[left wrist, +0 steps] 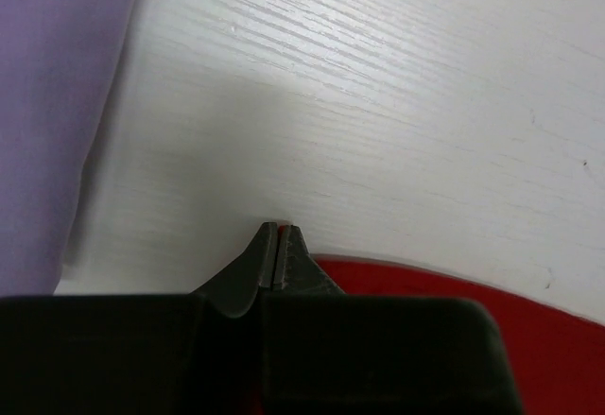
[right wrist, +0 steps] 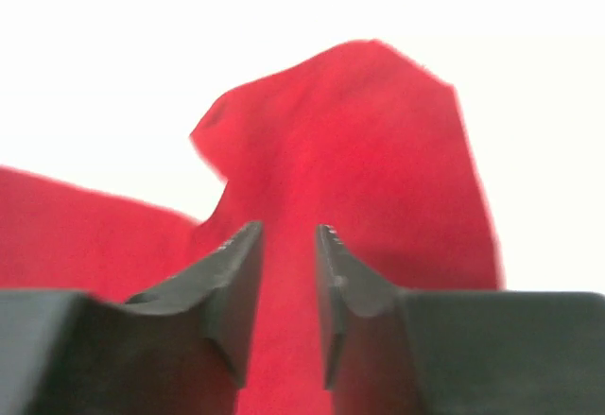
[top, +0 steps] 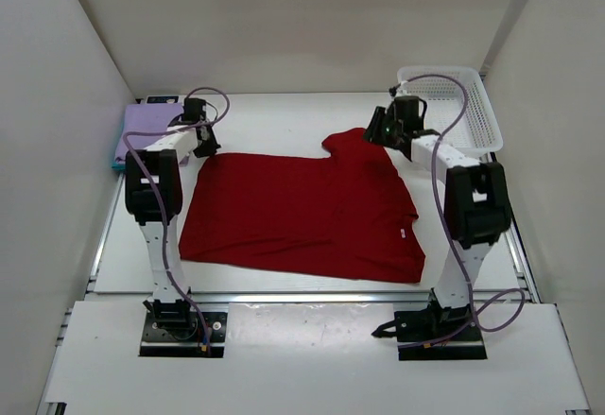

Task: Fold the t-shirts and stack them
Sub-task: Grap the side of the flattened tshirt furthest away from the robot with both arms

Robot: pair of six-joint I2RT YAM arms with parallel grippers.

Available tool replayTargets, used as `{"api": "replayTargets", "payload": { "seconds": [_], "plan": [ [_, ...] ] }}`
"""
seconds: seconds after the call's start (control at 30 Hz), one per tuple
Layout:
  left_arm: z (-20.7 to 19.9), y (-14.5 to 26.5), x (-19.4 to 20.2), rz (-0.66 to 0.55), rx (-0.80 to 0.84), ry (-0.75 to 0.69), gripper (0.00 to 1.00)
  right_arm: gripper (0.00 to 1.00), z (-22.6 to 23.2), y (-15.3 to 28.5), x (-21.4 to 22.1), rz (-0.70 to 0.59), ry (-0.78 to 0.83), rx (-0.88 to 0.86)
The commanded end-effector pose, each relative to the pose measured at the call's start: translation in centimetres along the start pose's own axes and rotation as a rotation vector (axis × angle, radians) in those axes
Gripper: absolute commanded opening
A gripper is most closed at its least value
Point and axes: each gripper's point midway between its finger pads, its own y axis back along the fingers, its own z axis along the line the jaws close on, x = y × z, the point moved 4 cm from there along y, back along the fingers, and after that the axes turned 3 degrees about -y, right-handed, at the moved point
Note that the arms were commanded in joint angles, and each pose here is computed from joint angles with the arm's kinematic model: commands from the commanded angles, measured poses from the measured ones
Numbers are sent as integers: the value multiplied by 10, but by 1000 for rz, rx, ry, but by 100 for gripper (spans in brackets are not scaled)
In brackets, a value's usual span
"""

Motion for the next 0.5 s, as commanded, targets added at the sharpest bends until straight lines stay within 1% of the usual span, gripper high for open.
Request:
{"api": "replayTargets", "payload": {
  "seconds": [0.0, 0.03, 0.07, 0.1, 0.13, 0.17, 0.2, 0.23, 0.27, 0.3, 0.33, 0.4, 0.47],
  "plan": [
    [1, 27, -15, -53, 41, 52, 0, 30, -24, -23, -34, -34, 101, 146],
    [0, 29, -18, -68, 60, 63, 0, 34, -26, -26, -35, -20, 118, 170],
    [7, 33, -21, -81, 86, 102, 0, 36, -28, -36, -43, -15, 144, 211],
    [6, 32, -19, -78, 106, 122, 0, 37, -33, -51, -54, -20, 162, 230],
    [8, 34, -19, -85, 116, 130, 0, 38, -35, -56, -47, 37, 171, 248],
    [4, 37, -21, -90, 142, 134, 0, 38, -45, -67, -54, 64, 180, 295],
    [6, 36, -19, -82, 136, 132, 0, 38, -44, -83, -63, 58, 203, 301],
    [5, 37, -21, -86, 134, 124, 0, 39, -58, -97, -38, 147, 210, 347],
    [1, 39, -21, -86, 142, 119, 0, 39, -54, -95, -57, 129, 231, 370],
    [1, 37, -21, -92, 137, 118, 0, 39, -58, -105, -56, 151, 243, 384],
    [2, 38, -19, -84, 150, 130, 0, 41, -54, -115, -64, 131, 257, 373],
    [0, 37, -18, -87, 178, 145, 0, 41, -55, -121, -57, 165, 251, 364],
    [-1, 36, -18, -86, 169, 139, 0, 44, -59, -118, -54, 167, 225, 355]
  ]
}}
